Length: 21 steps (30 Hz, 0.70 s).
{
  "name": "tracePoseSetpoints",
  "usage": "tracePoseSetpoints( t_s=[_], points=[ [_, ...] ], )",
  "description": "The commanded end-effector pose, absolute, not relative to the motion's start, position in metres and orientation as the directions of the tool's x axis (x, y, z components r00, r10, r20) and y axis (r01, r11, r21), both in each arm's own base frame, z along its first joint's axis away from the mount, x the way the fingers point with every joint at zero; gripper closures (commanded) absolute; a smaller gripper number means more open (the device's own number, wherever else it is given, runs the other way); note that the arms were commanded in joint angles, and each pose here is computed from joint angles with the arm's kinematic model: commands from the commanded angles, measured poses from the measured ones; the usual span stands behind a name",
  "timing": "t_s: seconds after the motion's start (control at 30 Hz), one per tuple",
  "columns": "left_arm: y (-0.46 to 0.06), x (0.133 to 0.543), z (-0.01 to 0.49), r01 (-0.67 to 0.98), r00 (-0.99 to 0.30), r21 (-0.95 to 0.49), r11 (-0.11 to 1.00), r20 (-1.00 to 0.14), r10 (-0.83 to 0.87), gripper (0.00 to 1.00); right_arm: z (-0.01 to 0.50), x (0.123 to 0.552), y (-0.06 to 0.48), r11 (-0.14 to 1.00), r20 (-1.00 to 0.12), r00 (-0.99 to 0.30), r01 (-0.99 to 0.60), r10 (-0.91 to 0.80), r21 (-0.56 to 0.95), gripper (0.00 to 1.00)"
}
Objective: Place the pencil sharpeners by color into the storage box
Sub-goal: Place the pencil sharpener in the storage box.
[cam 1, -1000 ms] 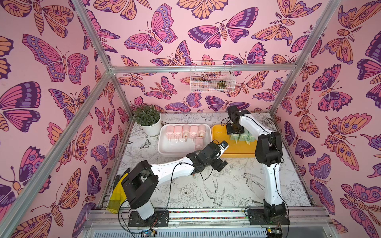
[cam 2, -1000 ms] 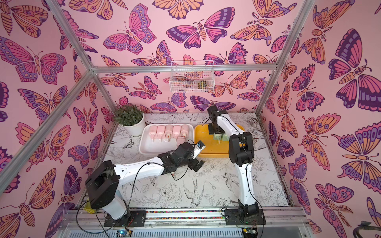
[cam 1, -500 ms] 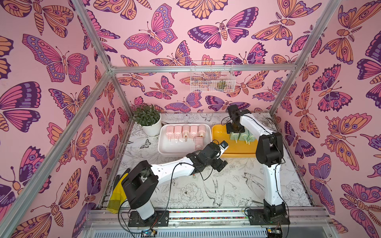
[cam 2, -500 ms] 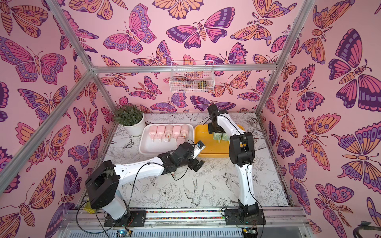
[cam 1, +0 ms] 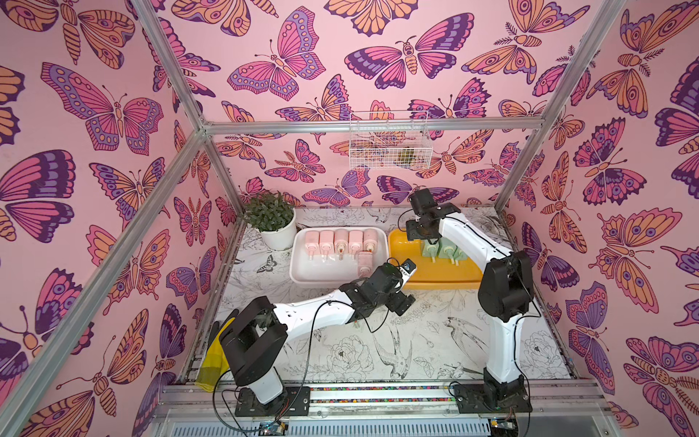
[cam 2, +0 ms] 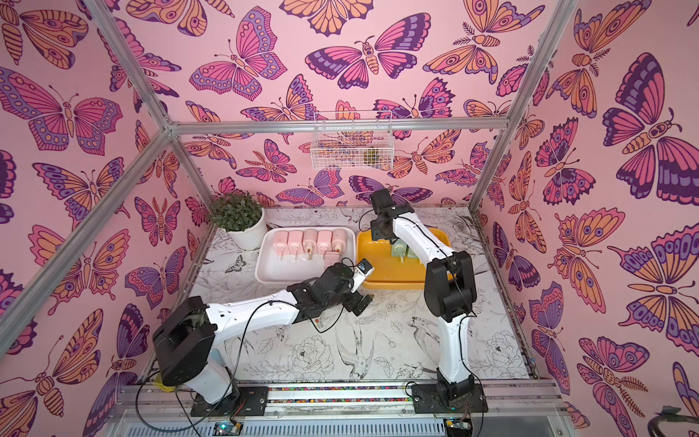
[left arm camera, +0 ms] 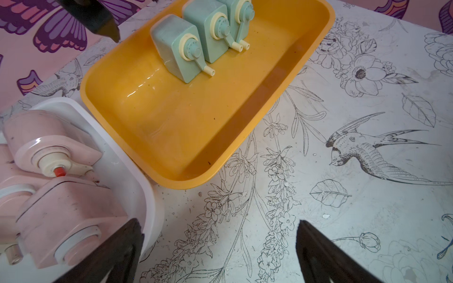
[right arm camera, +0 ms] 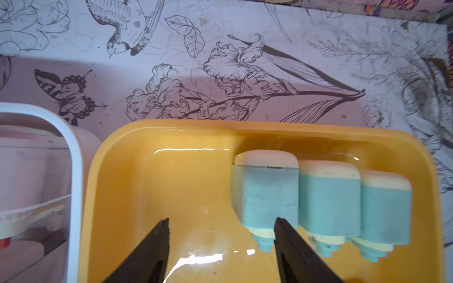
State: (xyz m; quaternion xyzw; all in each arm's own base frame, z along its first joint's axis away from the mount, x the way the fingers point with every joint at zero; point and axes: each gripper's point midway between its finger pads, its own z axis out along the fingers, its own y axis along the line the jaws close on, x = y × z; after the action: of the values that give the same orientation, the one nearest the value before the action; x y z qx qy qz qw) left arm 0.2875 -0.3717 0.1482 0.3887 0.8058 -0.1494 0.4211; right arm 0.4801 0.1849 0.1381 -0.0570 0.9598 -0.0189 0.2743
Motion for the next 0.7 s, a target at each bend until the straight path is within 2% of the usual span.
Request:
tracePoseSetpoints(
  t_s=[0.0, 0.07, 0.1, 0.27, 0.4, 0.53, 0.67],
  points=[
    [-0.344, 0.293, 0.168, 0.651, -0.411, 0.097, 0.753, -0.789, 0.457, 0.0, 0.167, 0.478, 0.198, 0.994, -0.62, -0.784, -0.087, -0.031, 0.061, 0.25],
    [-0.319, 0.292, 0.17, 0.575, -0.485, 0.111, 0.811, -0.752, 0.446, 0.0, 0.183, 0.474, 0.197, 0.991, -0.677, -0.736, -0.075, 0.018, 0.107, 0.18],
    [-0.307, 0.291, 0.171, 0.532, -0.521, 0.116, 0.839, -0.736, 0.432, 0.0, 0.192, 0.474, 0.196, 0.989, -0.707, -0.706, -0.076, 0.035, 0.125, 0.0],
    [-0.246, 0.266, 0.155, 0.302, -0.73, 0.095, 0.949, -0.617, 0.294, 0.0, 0.222, 0.463, 0.175, 0.986, -0.812, -0.57, -0.015, 0.129, 0.167, 0.01],
    [-0.201, 0.253, 0.147, 0.055, -0.84, 0.079, 0.995, -0.535, 0.088, 0.0, 0.231, 0.449, 0.155, 0.985, -0.844, -0.51, 0.042, 0.166, 0.168, 0.01],
    [-0.179, 0.249, 0.138, -0.121, -0.865, 0.023, 0.992, -0.493, -0.094, 0.0, 0.247, 0.432, 0.153, 0.977, -0.85, -0.494, -0.01, 0.182, 0.215, 0.01],
    [-0.172, 0.252, 0.129, -0.217, -0.859, 0.005, 0.976, -0.477, -0.189, 0.0, 0.256, 0.419, 0.149, 0.962, -0.864, -0.456, -0.056, 0.213, 0.267, 0.01]
  ],
)
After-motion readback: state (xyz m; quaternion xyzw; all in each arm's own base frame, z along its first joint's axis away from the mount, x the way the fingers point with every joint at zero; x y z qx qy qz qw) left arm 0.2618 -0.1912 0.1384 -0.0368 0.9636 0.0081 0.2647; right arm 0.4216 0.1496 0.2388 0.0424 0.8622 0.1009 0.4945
